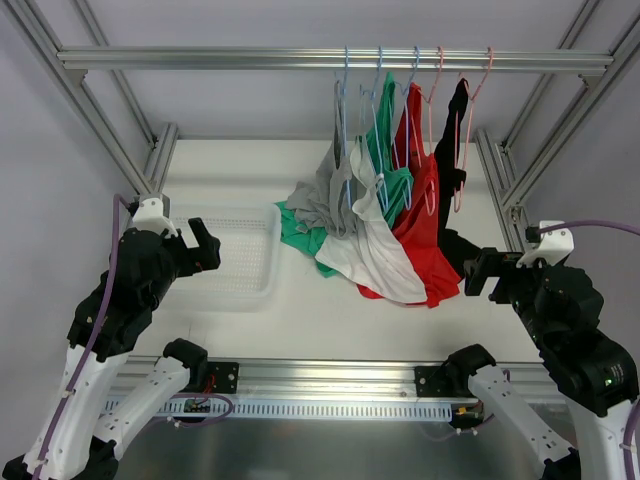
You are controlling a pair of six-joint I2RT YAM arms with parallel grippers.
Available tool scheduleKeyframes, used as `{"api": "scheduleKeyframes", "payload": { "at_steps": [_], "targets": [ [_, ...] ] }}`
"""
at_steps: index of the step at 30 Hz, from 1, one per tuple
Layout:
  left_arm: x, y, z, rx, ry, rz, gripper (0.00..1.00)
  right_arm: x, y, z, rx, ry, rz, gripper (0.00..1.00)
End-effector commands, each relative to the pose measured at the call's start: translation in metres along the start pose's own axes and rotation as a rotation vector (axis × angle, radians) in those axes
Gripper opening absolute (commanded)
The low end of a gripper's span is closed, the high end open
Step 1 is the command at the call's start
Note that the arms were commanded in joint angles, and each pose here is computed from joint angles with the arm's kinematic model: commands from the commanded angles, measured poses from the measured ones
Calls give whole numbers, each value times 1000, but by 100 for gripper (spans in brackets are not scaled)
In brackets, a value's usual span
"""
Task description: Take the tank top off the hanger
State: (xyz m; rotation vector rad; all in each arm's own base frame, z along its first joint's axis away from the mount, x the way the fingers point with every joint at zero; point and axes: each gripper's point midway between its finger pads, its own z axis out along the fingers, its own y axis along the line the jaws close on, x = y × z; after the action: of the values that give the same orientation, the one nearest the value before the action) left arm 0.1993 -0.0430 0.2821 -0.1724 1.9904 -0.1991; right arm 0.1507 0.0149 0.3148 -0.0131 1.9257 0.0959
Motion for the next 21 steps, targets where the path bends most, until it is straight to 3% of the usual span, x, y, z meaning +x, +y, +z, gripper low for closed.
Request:
{"api": "scheduleKeyframes", "payload": {
  "at_steps": [1, 5, 9, 14, 18, 21],
  "targets": [
    [-1, -2, 2, 12, -5, 5, 99, -9, -4, -2, 20, -42, 14, 99],
    [-1, -2, 2, 10, -4, 1, 99, -20, 10, -11, -71, -89, 35, 100],
    [2, 0, 5, 0, 1, -6, 99, -61, 53, -36, -334, -253, 109, 99],
    [15, 8, 13, -43, 25, -4, 98, -111, 119, -45, -633, -145, 154, 100],
    [28, 13, 20, -71, 53, 1, 99, -146, 138, -10, -602, -54, 173, 99],
    [32, 11, 21, -53, 67, 4, 99, -167, 148, 19, -507, -57, 128, 89]
  ]
}}
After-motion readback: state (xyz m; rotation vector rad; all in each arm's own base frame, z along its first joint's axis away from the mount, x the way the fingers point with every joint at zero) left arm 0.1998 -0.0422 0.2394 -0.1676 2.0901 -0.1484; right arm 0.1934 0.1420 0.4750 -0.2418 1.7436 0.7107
